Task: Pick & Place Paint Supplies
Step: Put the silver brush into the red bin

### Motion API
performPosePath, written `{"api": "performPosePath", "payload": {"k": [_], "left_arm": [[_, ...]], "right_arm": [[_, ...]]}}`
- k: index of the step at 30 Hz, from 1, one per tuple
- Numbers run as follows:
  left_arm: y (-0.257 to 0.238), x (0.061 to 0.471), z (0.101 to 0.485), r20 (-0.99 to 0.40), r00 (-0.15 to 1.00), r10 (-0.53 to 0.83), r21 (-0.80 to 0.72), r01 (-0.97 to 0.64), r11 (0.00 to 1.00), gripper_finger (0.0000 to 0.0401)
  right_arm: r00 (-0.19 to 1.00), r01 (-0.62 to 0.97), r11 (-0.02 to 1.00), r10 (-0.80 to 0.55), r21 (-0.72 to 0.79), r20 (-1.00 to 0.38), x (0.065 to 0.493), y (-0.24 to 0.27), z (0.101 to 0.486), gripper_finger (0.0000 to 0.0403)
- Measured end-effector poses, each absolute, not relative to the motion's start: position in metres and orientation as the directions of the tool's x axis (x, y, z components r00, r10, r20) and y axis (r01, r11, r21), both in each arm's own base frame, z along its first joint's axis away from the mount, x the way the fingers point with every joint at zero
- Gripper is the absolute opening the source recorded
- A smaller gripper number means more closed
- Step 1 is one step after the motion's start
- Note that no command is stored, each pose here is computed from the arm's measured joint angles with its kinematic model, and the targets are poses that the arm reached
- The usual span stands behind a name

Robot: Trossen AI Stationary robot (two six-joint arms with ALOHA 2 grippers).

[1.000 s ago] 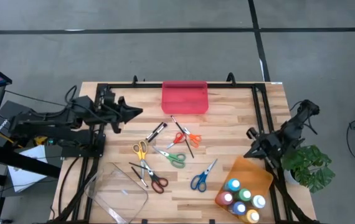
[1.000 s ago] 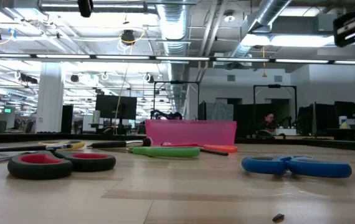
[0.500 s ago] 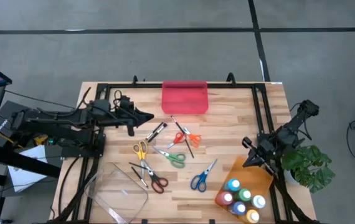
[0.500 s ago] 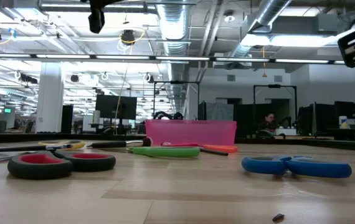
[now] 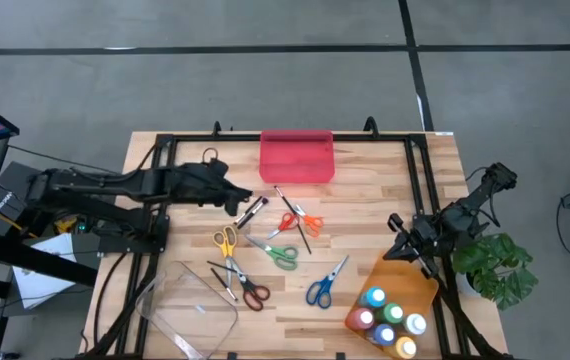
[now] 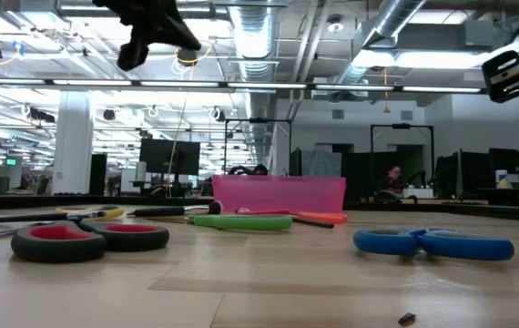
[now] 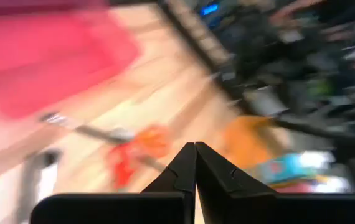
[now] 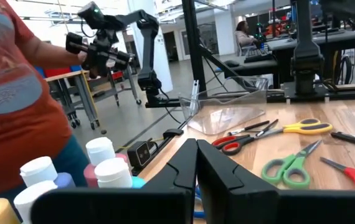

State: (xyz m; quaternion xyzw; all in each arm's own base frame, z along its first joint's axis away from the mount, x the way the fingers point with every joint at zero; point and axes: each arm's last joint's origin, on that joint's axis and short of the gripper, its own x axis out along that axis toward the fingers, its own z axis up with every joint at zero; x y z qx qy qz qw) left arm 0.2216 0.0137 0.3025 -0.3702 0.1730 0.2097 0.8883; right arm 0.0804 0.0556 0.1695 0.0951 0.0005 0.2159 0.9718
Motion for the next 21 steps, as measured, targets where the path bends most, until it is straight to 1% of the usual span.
{"api": "performPosePath", "payload": {"k": [3, 5, 7, 9, 13, 16, 21], "left_arm": [[0.017, 0.232, 0.313, -0.588, 0.733, 0.342, -0.461, -0.651, 0.603, 0.0000], [0.019, 0.241, 0.320, -0.627, 0.664, 0.407, -0.388, -0.720, 0.576, 0.0000], [0.021, 0.251, 0.320, -0.671, 0.596, 0.440, -0.312, -0.766, 0.562, 0.0000], [0.026, 0.262, 0.314, -0.708, 0.547, 0.446, -0.266, -0.793, 0.548, 0.0000], [0.032, 0.277, 0.291, -0.782, 0.473, 0.407, -0.211, -0.814, 0.541, 0.0005], [0.034, 0.285, 0.276, -0.818, 0.417, 0.397, -0.140, -0.812, 0.566, 0.0024], [0.033, 0.296, 0.259, -0.843, 0.368, 0.392, -0.055, -0.784, 0.618, 0.0089]], "right_arm": [[0.906, -0.420, 0.888, 0.420, 0.185, 0.040, 0.080, 0.056, 0.170, 0.0008], [0.906, -0.420, 0.888, 0.420, 0.185, 0.040, 0.080, 0.056, 0.170, 0.0008], [0.906, -0.420, 0.888, 0.420, 0.185, 0.039, 0.080, 0.056, 0.169, 0.0008], [0.906, -0.420, 0.888, 0.420, 0.185, 0.039, 0.080, 0.056, 0.169, 0.0008], [0.906, -0.420, 0.888, 0.421, 0.185, 0.039, 0.080, 0.056, 0.169, 0.0008], [0.906, -0.420, 0.888, 0.420, 0.185, 0.039, 0.080, 0.056, 0.169, 0.0008], [0.906, -0.420, 0.888, 0.421, 0.185, 0.039, 0.080, 0.056, 0.169, 0.0008]]}}
